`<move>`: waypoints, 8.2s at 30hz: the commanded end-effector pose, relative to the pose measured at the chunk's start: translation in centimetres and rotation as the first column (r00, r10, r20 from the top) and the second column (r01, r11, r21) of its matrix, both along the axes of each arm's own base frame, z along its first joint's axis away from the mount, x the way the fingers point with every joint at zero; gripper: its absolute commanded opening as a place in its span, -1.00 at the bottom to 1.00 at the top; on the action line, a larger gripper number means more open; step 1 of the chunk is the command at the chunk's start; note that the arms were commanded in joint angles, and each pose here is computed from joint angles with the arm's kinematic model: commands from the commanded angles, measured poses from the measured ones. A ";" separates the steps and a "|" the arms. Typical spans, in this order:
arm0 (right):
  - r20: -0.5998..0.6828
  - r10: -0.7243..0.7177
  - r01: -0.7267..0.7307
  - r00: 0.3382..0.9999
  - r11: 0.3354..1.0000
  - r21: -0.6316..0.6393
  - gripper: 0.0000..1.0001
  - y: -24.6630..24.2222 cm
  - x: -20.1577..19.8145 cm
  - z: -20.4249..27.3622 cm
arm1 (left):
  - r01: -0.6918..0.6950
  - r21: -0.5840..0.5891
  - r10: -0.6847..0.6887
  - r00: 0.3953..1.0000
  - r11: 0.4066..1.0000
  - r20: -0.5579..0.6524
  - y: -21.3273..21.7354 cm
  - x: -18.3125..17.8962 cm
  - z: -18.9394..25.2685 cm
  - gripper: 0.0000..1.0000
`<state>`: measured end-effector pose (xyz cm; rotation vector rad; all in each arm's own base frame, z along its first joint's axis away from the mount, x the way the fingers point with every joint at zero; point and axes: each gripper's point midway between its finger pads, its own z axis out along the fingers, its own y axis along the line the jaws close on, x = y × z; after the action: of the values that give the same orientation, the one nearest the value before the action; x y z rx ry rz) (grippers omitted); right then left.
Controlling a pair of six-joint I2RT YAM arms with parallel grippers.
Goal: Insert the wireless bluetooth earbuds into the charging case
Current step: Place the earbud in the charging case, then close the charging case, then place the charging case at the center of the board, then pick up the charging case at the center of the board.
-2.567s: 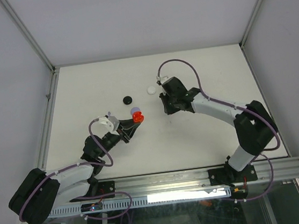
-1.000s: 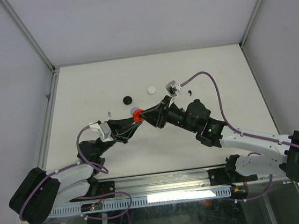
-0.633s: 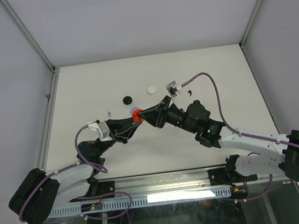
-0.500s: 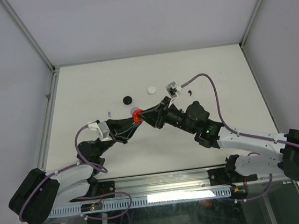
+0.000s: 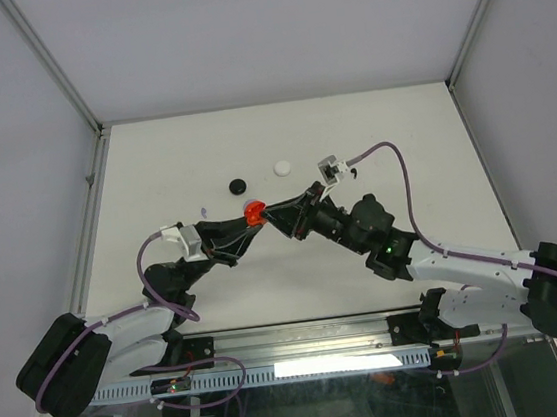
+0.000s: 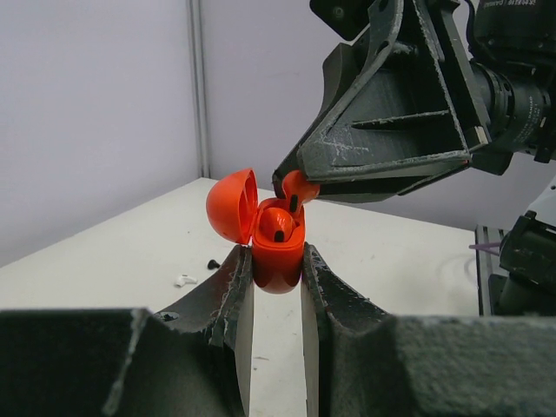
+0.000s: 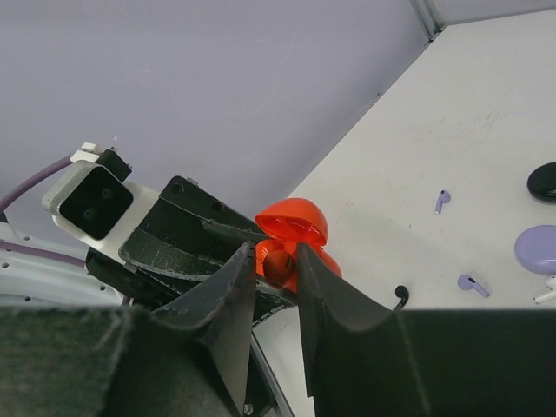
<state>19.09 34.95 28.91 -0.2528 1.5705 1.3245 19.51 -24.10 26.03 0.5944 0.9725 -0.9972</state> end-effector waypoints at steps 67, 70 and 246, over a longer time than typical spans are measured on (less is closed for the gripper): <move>0.085 -0.296 0.299 0.951 0.822 -0.485 0.70 -10.1 5.4 -4.6 | 0.294 0.082 -0.088 0.519 0.952 -0.850 -8.4 4.0 -12.7 -1.00; 0.111 -0.400 0.401 0.910 0.781 -0.478 0.71 -12.5 5.9 -5.0 | 0.338 0.059 -0.089 0.407 0.939 -0.909 -10.3 4.4 -15.0 -0.98; -0.031 0.220 -0.217 0.975 0.910 -0.354 -1.00 -4.9 2.7 -4.2 | -0.210 0.340 0.118 0.955 0.917 0.272 -4.5 1.4 -1.6 0.51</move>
<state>20.86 29.68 20.55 -0.7114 2.0242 1.1802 20.87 -29.38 21.42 1.1129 0.9549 -0.4775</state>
